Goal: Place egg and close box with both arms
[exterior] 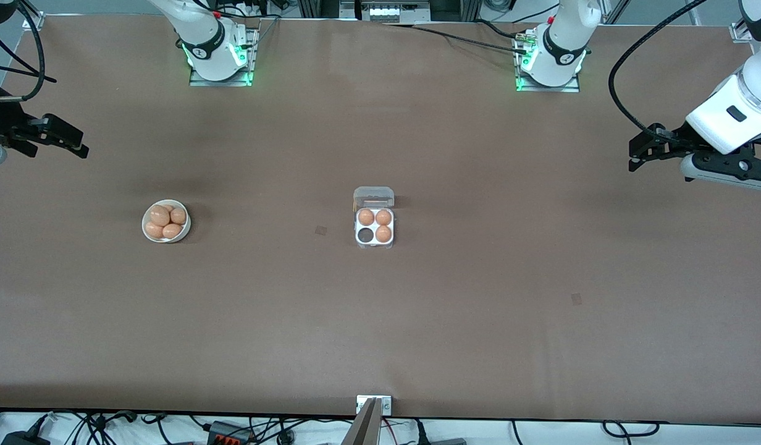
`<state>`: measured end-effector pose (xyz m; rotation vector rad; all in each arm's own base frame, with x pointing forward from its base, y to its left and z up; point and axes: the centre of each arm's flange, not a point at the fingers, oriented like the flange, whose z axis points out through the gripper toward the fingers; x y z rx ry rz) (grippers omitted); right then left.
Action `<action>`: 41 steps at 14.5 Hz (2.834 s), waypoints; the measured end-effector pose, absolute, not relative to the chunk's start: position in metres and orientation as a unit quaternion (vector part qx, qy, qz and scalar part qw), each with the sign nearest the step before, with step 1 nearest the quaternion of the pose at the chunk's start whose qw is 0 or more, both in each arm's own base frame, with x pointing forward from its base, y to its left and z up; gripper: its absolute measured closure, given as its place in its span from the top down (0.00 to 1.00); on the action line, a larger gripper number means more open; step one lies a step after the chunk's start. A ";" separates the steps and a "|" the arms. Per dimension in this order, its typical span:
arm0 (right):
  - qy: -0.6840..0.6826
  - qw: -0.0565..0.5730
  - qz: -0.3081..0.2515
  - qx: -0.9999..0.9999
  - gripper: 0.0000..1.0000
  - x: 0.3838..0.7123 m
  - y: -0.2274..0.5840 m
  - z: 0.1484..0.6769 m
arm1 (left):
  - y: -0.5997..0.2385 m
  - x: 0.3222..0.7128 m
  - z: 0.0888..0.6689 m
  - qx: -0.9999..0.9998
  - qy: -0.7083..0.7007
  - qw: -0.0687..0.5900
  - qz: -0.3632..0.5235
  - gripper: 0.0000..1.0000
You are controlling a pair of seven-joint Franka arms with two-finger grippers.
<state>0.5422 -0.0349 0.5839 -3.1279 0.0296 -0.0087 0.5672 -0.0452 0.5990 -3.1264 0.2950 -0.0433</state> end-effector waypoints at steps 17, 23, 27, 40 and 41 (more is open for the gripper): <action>-0.011 -0.023 0.090 -0.996 1.00 0.610 -0.021 0.392 | -0.046 0.565 0.597 -0.995 0.095 0.000 -0.006 1.00; 0.008 -0.025 0.158 -0.987 1.00 0.612 -0.042 0.304 | -0.046 0.565 0.597 -0.995 0.095 0.000 -0.006 1.00; 0.048 0.005 0.181 -0.982 1.00 0.608 -0.070 0.266 | -0.046 0.565 0.597 -0.995 0.095 0.000 -0.005 1.00; 0.075 0.033 0.200 -0.976 0.76 0.604 -0.079 0.227 | -0.043 0.565 0.597 -0.996 0.093 0.000 -0.001 1.00; 0.075 0.033 0.200 -0.976 0.76 0.604 -0.079 0.227 | -0.043 0.564 0.596 -0.996 0.093 0.000 0.001 1.00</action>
